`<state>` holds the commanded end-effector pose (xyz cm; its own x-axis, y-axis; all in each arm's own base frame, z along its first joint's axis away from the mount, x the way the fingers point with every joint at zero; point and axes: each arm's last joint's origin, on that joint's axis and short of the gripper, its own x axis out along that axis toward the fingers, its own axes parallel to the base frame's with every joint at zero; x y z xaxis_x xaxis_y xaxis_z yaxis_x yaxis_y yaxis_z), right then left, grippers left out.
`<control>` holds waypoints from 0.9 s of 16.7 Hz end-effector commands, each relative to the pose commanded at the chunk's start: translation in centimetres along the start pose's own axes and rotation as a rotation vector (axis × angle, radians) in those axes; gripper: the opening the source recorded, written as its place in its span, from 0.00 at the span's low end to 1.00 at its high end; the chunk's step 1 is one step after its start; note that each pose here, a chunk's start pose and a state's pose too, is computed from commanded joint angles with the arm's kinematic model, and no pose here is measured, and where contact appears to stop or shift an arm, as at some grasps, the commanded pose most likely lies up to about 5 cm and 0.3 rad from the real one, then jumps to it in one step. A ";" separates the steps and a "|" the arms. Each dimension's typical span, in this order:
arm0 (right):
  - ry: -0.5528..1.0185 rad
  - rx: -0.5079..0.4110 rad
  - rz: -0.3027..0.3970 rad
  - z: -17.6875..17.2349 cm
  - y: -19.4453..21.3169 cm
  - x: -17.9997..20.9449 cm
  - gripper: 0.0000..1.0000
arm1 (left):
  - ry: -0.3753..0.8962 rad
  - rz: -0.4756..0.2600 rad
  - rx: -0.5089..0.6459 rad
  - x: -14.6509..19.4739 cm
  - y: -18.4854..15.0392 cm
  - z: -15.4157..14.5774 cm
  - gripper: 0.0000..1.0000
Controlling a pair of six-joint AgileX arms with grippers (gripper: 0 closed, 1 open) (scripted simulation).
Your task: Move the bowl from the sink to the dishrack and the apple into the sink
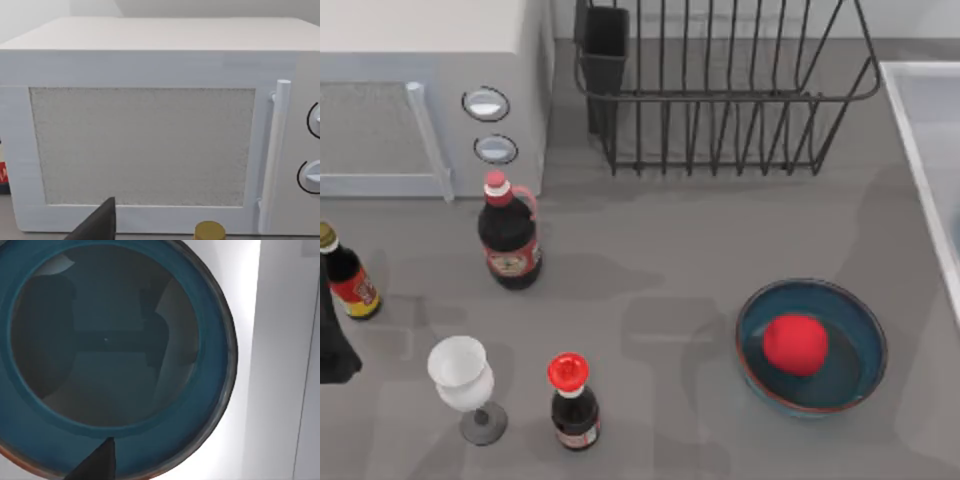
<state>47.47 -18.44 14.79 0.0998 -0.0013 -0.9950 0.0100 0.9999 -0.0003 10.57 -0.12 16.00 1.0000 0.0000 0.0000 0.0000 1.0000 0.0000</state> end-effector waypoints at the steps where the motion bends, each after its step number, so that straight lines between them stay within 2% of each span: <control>1: 0.000 0.000 0.000 0.0 0.0 0.0 1.00 | 0.000 0.000 0.000 0.0 0.0 0.0 1.00; 7: 0.004 -0.001 0.002 0.1 0.2 0.8 1.00 | 0.000 0.000 0.000 0.0 0.0 0.0 1.00; 13: -0.008 0.000 -0.003 0.2 0.0 8.5 1.00 | 0.000 0.000 0.000 0.0 0.0 0.0 1.00; 15: 0.000 0.000 0.000 0.0 0.0 10.0 1.00 | 0.000 0.000 0.000 0.0 0.0 0.0 1.00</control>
<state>48.47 -18.46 4.89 0.1001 -0.0014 -0.9950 0.0100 1.0000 -0.0004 10.57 -0.12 16.00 1.0000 0.0000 0.0000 0.0000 1.0000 0.0000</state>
